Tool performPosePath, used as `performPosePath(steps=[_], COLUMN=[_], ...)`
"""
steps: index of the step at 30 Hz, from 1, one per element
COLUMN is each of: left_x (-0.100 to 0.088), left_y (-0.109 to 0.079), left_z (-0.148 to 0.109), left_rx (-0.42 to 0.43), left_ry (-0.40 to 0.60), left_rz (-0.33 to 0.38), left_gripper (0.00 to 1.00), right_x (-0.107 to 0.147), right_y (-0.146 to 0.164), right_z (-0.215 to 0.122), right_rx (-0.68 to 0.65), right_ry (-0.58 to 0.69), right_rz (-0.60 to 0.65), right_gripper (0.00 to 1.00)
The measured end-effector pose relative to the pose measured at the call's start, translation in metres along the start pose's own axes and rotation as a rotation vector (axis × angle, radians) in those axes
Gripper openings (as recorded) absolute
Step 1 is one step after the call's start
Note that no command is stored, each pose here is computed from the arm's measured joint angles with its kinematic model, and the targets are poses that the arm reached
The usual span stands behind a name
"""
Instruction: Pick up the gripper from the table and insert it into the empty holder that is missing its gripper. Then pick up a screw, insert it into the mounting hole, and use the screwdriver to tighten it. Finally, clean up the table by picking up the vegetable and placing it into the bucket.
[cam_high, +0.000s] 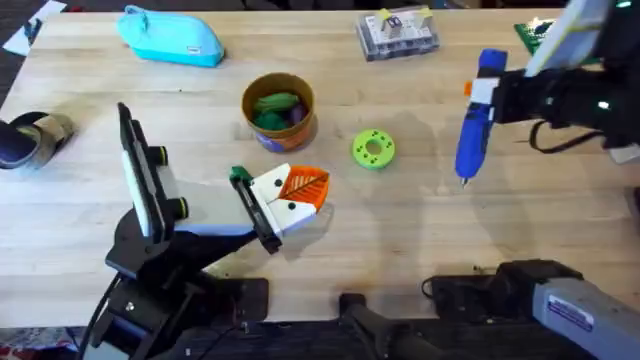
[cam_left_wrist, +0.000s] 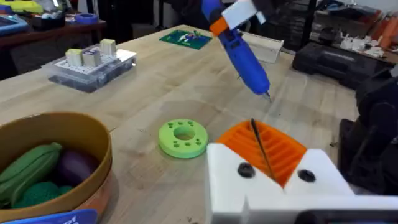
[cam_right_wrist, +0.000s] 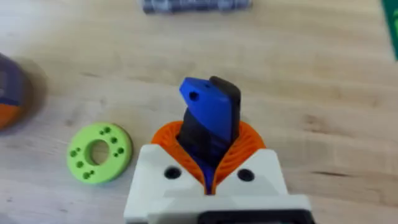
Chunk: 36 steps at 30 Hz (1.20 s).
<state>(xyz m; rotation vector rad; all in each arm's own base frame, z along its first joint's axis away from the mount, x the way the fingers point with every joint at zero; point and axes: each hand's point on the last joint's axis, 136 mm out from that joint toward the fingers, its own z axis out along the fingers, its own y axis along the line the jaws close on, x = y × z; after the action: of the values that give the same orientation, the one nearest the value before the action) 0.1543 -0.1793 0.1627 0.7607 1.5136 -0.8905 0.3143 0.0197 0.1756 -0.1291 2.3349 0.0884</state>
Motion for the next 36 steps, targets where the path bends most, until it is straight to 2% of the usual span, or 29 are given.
performPosePath(steps=[4,5,9,16,22,27,36], left_x=[0.0,0.0,0.0,0.0,0.0,0.0,0.0], left_y=[0.0,0.0,0.0,0.0,0.0,0.0,0.0], left_z=[0.0,0.0,0.0,0.0,0.0,0.0,0.0], left_rx=[0.0,0.001,0.0,0.0,0.0,0.0,0.0], left_ry=[0.0,0.0,0.0,0.0,0.0,0.0,0.0], left_rz=[0.0,0.0,0.0,0.0,0.0,0.0,0.0], left_gripper=[0.018,0.018,0.018,0.018,0.018,0.018,0.018], right_x=[0.034,0.053,0.067,0.113,0.12,0.118,0.117], right_y=[-0.005,-0.012,-0.023,-0.032,-0.033,-0.033,-0.033], right_z=[0.028,0.045,0.065,0.079,0.081,0.082,0.082], right_rx=[0.013,0.018,0.031,0.053,0.054,0.054,0.054], right_ry=[0.205,0.371,0.48,0.684,0.714,0.711,0.707], right_rz=[0.018,0.041,0.063,0.067,0.064,0.062,0.062], right_gripper=[0.025,0.025,0.025,0.025,0.208,0.314,0.357])
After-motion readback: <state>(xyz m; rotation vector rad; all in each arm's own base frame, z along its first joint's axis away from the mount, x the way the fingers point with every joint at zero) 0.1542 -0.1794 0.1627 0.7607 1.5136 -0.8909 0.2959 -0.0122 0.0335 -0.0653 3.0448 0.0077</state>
